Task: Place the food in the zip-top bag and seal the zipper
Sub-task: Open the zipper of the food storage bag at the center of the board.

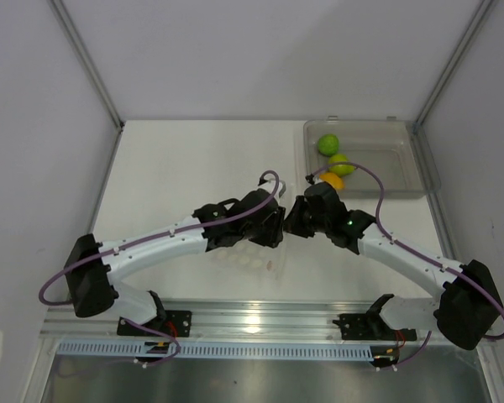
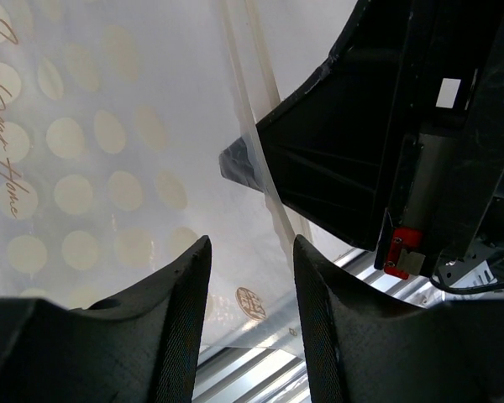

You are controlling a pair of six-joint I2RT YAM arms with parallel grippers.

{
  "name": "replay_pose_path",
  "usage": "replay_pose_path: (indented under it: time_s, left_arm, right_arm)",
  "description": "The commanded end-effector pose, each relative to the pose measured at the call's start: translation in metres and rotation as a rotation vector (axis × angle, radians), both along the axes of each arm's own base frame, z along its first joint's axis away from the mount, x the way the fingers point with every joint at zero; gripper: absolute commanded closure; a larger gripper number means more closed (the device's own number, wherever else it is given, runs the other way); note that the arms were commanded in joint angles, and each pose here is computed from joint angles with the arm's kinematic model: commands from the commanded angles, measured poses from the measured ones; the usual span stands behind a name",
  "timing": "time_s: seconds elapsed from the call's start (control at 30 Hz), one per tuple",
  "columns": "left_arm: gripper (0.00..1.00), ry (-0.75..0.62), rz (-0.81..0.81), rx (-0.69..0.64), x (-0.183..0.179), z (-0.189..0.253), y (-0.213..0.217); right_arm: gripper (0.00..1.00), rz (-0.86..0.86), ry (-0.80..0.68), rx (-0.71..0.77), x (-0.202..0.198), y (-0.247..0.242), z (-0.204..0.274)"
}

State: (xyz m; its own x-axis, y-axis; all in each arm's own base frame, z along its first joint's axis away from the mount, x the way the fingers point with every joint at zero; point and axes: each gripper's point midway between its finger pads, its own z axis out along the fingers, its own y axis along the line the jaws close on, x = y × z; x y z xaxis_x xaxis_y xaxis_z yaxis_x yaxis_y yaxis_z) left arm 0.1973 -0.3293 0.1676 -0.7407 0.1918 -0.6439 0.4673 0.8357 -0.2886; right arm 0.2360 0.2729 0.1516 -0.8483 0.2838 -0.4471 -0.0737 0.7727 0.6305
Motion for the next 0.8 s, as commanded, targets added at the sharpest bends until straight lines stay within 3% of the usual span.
replay_pose_path:
  time_s: [0.0,0.53,0.77]
  left_arm:
    - [0.52,-0.038,0.006,-0.021,0.004,0.015,-0.009]
    - [0.5,-0.101,0.03,-0.043,0.0,0.036,-0.001]
    - [0.51,-0.089,0.027,0.004,0.001,0.026,-0.001]
  right_arm:
    - [1.0,-0.029,-0.047,0.042,0.006,0.003,0.025]
    - [1.0,-0.031,-0.044,0.048,0.004,0.004,0.026]
    - [1.0,-0.034,-0.048,0.053,0.004,0.003,0.028]
